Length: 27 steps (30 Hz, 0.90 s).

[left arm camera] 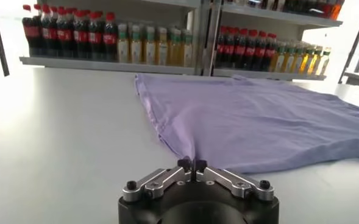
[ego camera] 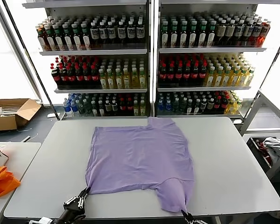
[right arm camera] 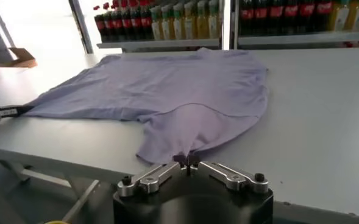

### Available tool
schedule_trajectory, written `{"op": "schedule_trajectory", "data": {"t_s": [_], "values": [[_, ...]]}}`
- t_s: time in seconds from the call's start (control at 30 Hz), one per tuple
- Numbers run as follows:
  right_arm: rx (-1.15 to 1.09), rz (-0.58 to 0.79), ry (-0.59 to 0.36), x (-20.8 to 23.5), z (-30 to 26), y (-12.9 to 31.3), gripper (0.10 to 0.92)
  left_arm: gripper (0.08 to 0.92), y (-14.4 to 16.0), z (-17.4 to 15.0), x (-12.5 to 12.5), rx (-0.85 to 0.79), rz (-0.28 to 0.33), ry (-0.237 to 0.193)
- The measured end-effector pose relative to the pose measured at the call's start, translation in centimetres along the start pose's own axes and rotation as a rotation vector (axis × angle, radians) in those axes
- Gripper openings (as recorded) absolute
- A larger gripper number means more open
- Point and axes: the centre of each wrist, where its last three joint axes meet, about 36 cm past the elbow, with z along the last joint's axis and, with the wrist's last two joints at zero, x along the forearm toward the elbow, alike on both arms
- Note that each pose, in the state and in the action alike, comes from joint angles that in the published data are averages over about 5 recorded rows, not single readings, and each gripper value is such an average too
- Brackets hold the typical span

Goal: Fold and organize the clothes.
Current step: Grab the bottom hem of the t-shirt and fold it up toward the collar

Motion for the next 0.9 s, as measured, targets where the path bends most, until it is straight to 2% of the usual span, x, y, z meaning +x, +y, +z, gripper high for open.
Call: {"op": "schedule_trajectory", "data": {"t_s": [0.17, 0.43, 0.67, 0.9], "values": [[0.021, -0.018, -0.032, 1.2, -0.7, 0.4, 0.107, 0.097, -0.4, -1.3, 1.7, -0.021, -0.010, -0.014], [0.061, -0.026, -0.102, 0.8, -1.4, 0.2, 0.107, 0.097, -0.4, -3.1, 3.3, -0.063, 0.001, -0.006], [0.090, 0.008, -0.198, -2.4, -2.1, -1.1, 0.107, 0.097, 0.2, -4.8, 2.5, -0.061, 0.029, -0.031], [0.109, 0.050, -0.277, -6.0, -3.0, -2.7, 0.107, 0.097, 1.4, -6.9, 0.0, -0.058, 0.068, -0.057]]}}
